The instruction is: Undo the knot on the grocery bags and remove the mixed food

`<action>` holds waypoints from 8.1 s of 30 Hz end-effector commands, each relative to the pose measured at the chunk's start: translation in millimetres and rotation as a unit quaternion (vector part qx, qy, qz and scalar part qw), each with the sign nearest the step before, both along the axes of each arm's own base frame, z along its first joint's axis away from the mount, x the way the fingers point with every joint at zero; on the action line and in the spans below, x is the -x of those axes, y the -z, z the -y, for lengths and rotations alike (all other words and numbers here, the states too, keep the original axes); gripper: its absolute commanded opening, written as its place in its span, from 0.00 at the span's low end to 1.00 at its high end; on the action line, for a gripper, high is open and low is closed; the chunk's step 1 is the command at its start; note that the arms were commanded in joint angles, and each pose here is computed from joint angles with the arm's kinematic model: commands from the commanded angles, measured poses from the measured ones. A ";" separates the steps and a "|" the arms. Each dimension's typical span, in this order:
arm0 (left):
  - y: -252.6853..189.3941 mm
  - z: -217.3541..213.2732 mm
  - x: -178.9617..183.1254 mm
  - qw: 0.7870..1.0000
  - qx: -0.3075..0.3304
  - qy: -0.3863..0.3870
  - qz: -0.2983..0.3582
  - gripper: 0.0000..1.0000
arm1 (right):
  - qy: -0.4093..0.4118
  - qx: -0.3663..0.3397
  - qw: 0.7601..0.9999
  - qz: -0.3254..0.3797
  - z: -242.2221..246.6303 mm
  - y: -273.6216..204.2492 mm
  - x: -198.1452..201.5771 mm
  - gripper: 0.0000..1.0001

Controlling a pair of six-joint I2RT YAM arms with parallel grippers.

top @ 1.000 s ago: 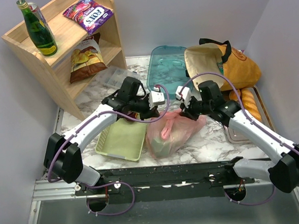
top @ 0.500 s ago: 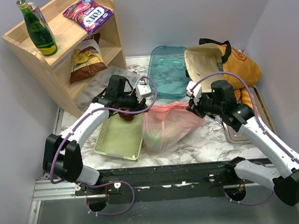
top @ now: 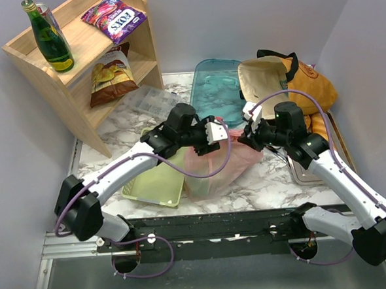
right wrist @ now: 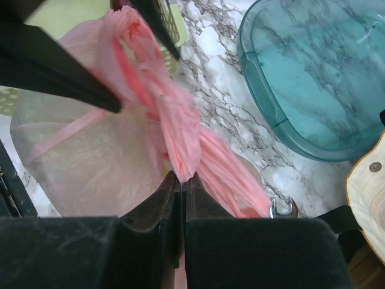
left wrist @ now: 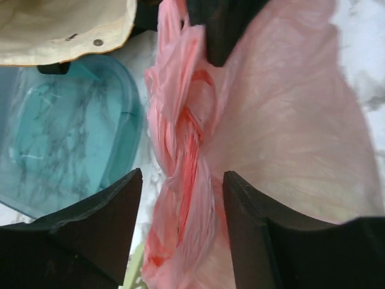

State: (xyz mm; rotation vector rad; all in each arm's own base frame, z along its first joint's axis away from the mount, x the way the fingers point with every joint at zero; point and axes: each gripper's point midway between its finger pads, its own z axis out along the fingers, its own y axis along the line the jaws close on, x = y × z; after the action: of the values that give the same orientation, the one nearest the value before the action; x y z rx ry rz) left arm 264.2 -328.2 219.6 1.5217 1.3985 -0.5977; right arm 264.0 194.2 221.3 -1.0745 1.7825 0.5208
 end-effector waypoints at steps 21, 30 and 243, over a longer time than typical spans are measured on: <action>21.6 -113.6 -50.2 0.973 0.007 -0.200 -0.114 0.06 | 0.132 0.024 0.991 0.007 65.5 -3.2 -3.6 0.01; 3.3 -119.3 -37.7 0.979 0.030 -0.175 -0.098 0.01 | 0.175 -0.002 0.984 0.028 71.0 -24.1 -19.1 0.08; -107.7 -63.7 27.9 0.982 0.016 0.033 -0.187 0.98 | 0.130 -0.017 0.990 0.052 32.3 -71.1 -96.2 0.01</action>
State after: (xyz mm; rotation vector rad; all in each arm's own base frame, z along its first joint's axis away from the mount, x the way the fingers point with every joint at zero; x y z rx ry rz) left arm 277.1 -250.3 343.6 1.2497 1.6732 -0.7945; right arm 338.8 153.3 266.2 -0.8350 1.8783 0.3249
